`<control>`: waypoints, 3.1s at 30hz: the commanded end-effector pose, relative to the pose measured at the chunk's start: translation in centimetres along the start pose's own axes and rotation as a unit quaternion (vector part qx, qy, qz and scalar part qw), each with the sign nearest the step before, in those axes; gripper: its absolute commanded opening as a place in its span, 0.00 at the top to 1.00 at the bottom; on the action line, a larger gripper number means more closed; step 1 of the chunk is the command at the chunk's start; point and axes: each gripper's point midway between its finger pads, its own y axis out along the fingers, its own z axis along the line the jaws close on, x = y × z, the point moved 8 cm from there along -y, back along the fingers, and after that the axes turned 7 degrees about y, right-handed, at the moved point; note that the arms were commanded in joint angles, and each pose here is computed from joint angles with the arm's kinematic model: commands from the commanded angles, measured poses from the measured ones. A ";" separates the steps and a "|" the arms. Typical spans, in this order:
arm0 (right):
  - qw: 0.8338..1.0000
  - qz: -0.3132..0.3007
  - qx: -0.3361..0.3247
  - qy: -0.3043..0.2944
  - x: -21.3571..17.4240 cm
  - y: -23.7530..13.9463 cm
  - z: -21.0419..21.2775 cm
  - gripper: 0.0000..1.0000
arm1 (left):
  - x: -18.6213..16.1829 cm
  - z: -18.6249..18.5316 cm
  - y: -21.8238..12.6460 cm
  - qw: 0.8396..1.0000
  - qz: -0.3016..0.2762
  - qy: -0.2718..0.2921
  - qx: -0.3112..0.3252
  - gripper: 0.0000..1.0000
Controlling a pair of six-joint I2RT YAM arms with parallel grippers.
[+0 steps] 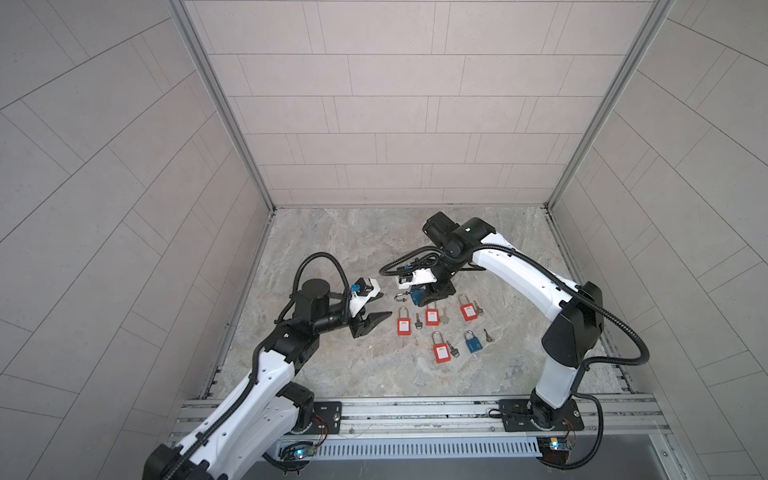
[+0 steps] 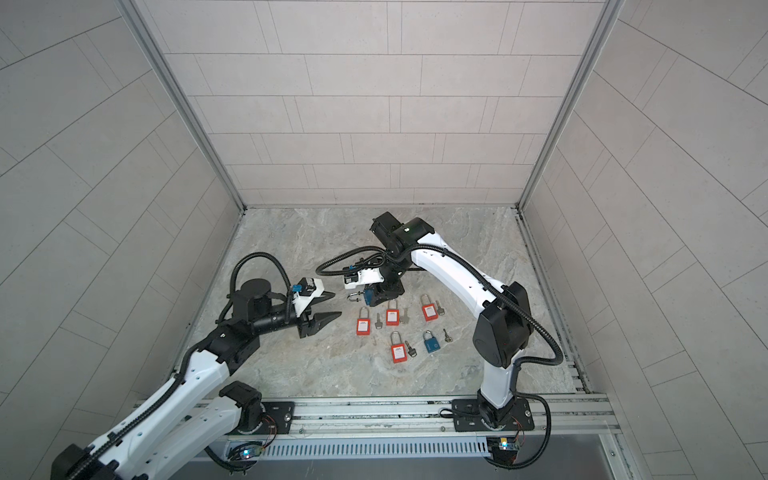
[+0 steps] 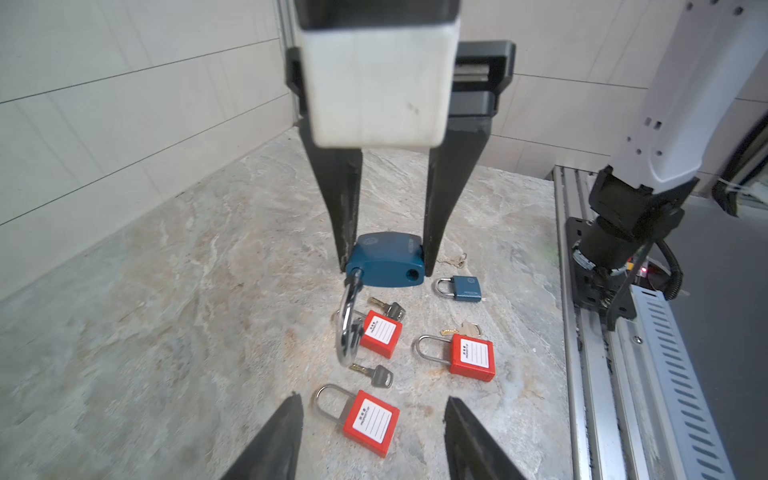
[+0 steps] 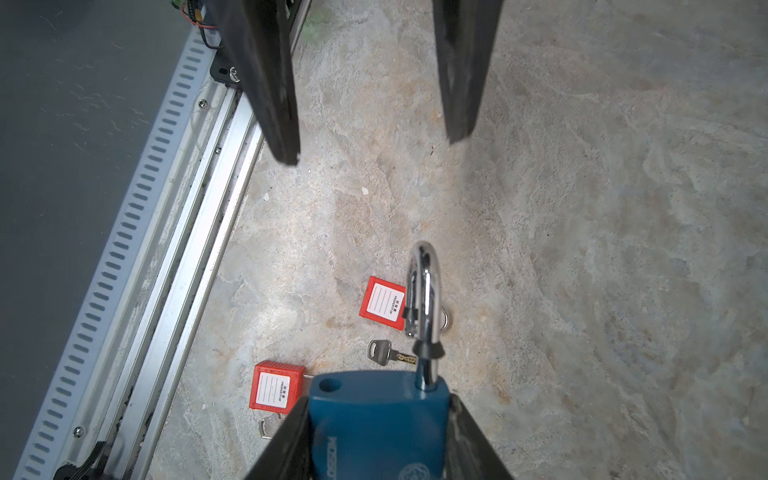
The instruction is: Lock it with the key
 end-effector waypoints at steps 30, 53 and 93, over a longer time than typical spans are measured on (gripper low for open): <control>0.999 0.012 -0.052 0.000 0.1 -2.0 4.2 0.30 | 3.6 -0.5 2.3 0.993 -0.099 0.004 -0.060 1.00; 1.000 -0.017 0.018 0.017 0.1 -1.1 5.2 0.97 | 5.2 -1.7 1.7 0.987 -0.137 0.034 -0.079 1.00; 0.973 -0.214 0.004 -0.082 6.8 -5.2 6.7 1.00 | 4.4 -5.0 7.2 0.984 -0.140 0.053 -0.100 1.00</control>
